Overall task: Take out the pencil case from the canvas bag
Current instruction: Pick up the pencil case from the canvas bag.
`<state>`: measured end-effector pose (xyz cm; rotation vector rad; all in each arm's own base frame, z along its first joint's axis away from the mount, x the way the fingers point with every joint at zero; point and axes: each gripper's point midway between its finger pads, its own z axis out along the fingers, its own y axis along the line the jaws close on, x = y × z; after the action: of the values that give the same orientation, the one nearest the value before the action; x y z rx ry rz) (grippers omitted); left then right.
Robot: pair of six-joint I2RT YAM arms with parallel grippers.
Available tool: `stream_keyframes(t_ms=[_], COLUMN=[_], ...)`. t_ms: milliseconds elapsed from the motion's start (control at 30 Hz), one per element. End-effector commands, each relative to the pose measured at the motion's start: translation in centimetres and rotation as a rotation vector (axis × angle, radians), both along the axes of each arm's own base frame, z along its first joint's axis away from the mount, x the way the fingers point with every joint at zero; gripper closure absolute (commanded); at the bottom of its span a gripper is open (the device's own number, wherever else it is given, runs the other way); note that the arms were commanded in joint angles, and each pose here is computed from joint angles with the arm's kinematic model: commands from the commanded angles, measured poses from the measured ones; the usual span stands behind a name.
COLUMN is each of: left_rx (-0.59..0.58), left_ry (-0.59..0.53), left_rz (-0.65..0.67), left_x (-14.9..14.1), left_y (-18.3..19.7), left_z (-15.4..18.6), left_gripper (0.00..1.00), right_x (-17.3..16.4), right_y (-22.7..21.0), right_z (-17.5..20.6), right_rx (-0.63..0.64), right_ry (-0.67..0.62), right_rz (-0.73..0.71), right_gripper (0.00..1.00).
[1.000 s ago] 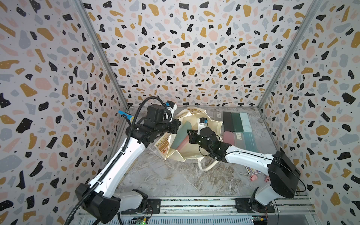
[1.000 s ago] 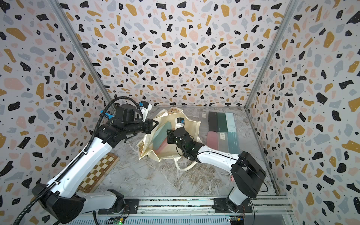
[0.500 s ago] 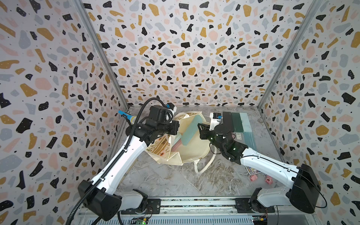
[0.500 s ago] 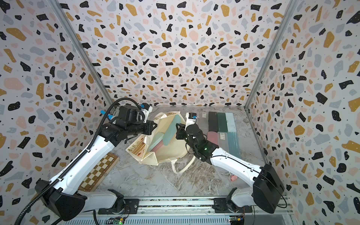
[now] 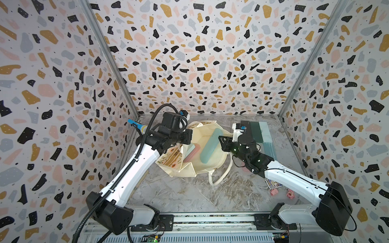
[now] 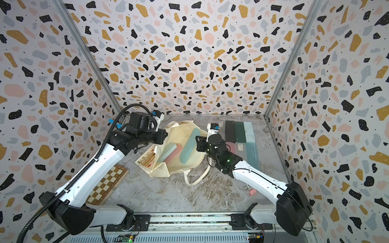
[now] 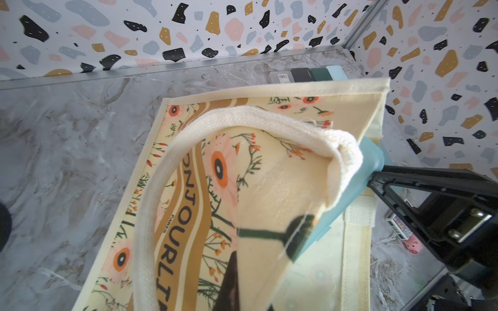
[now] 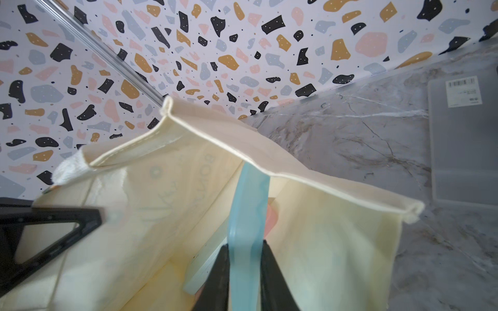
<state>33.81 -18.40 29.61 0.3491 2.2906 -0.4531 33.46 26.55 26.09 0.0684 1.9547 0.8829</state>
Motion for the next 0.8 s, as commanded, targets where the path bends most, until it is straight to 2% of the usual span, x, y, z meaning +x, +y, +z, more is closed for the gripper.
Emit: stream_keyframes(t_ms=[0,200,400,500,767], left_rx=[0.121,0.148,0.150,0.194,0.328], left_ry=[-0.043,-0.040,-0.015,-0.016,0.001], left_rz=[0.073,0.071,0.034,0.001,-0.067], left_x=[0.7,0.7,0.3,0.1,0.2], left_y=[2.3,2.6,1.6,0.8,-2.1], left_z=[0.5,0.3,-0.3,-0.9,-3.1], left_gripper=[1.00,1.00,1.00,1.00,1.00], right_x=[0.1,0.4,0.0,-0.3,-0.6], right_y=[-1.6,-3.2,-3.0,-2.8,-2.2], right_z=[1.0,-2.4,-5.5,-6.6,-5.2], right_rx=[0.108,0.184,0.223,0.234,0.206], right_ry=[0.018,0.100,0.150,0.169,0.126], right_rz=[-0.006,-0.014,0.006,0.018,0.044], right_gripper=[0.81,0.81,0.81,0.81,0.82])
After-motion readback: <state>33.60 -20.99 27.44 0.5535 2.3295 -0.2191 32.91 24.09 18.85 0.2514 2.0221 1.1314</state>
